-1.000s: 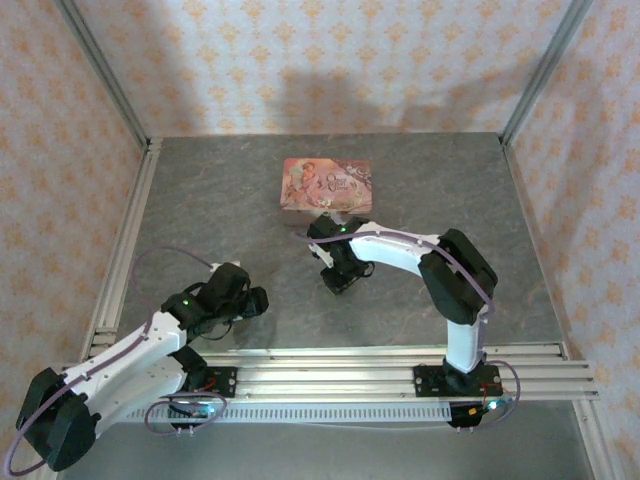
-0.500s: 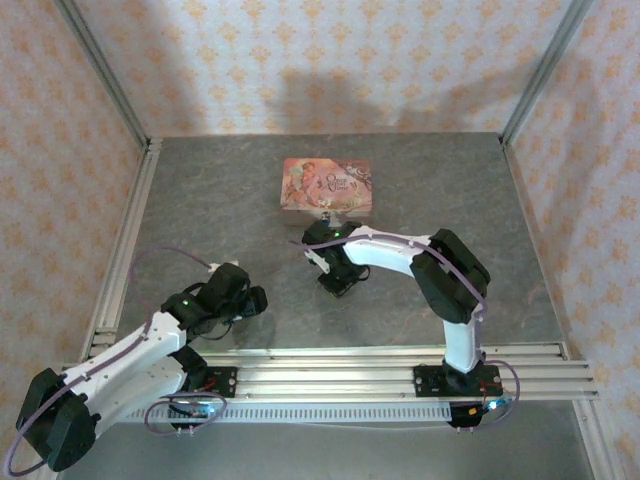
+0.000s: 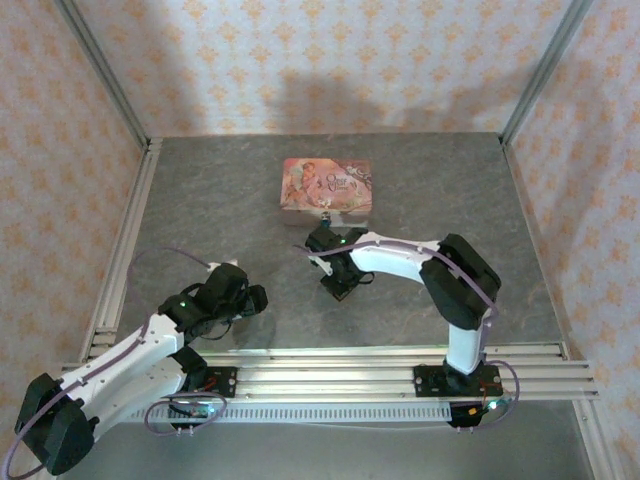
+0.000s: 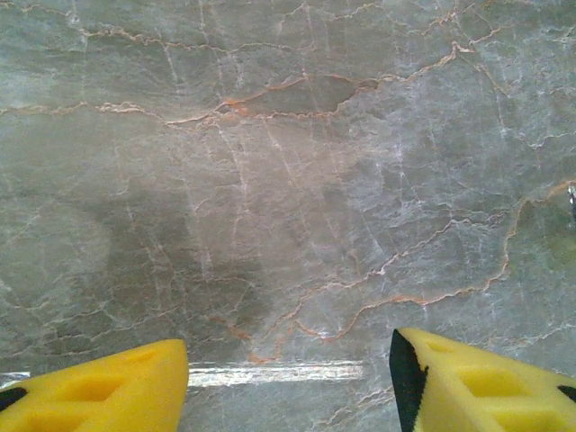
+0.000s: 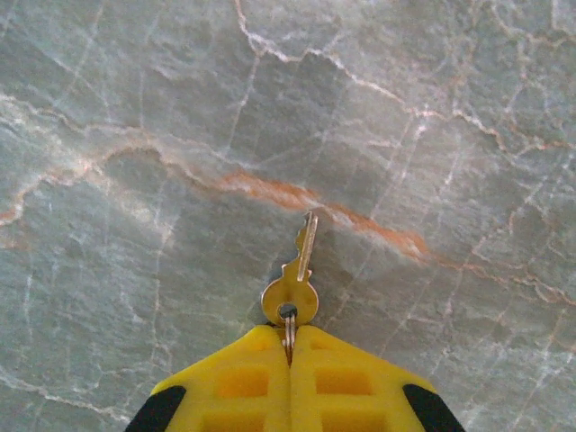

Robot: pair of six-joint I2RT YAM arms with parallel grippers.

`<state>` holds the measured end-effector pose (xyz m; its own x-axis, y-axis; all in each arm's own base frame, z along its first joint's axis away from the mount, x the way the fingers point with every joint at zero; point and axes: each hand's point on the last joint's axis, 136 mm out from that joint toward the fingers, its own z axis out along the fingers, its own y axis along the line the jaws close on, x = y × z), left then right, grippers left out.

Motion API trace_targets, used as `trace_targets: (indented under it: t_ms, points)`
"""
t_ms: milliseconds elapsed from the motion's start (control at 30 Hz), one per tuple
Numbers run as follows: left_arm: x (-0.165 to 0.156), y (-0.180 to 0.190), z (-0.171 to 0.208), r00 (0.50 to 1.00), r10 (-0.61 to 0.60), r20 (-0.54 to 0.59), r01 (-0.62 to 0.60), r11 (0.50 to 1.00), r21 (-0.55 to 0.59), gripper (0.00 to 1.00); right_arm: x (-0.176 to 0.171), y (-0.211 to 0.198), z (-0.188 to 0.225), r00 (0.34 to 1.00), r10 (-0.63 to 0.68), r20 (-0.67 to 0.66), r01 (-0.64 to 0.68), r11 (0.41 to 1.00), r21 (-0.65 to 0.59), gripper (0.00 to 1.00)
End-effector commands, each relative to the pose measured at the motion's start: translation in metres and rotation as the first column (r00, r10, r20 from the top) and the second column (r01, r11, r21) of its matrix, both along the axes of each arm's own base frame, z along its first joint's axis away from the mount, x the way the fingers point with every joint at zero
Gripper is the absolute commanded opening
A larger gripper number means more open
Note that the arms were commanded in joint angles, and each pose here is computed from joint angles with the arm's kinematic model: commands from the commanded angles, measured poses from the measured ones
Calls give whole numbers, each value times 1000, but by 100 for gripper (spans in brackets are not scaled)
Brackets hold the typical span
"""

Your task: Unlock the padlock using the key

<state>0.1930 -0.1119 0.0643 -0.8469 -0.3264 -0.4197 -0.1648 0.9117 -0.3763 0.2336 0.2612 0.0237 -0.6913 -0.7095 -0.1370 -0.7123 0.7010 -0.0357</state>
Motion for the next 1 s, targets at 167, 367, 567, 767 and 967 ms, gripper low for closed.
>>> trace_targets:
  t_ms: [167, 367, 567, 767, 967]
  points:
    - [11, -27, 32, 994, -71, 84, 81, 989, -120, 59, 3, 9, 29, 994, 7, 105, -23, 988, 150, 0]
    - [18, -38, 57, 978, -92, 186, 126, 975, -181, 58, -2, 17, 38, 994, 5, 109, -30, 973, 231, 0]
    - [24, -49, 73, 969, -47, 241, 121, 945, -304, 58, -9, 30, 51, 996, -2, 90, -28, 942, 333, 0]
    - [39, -62, 107, 952, 55, 302, 97, 880, -464, 52, -7, 54, 99, 992, -49, 119, -21, 852, 523, 0]
    - [55, -91, 144, 948, 12, 317, 175, 815, -553, 49, -6, 70, 148, 986, -94, 138, -24, 740, 672, 0]
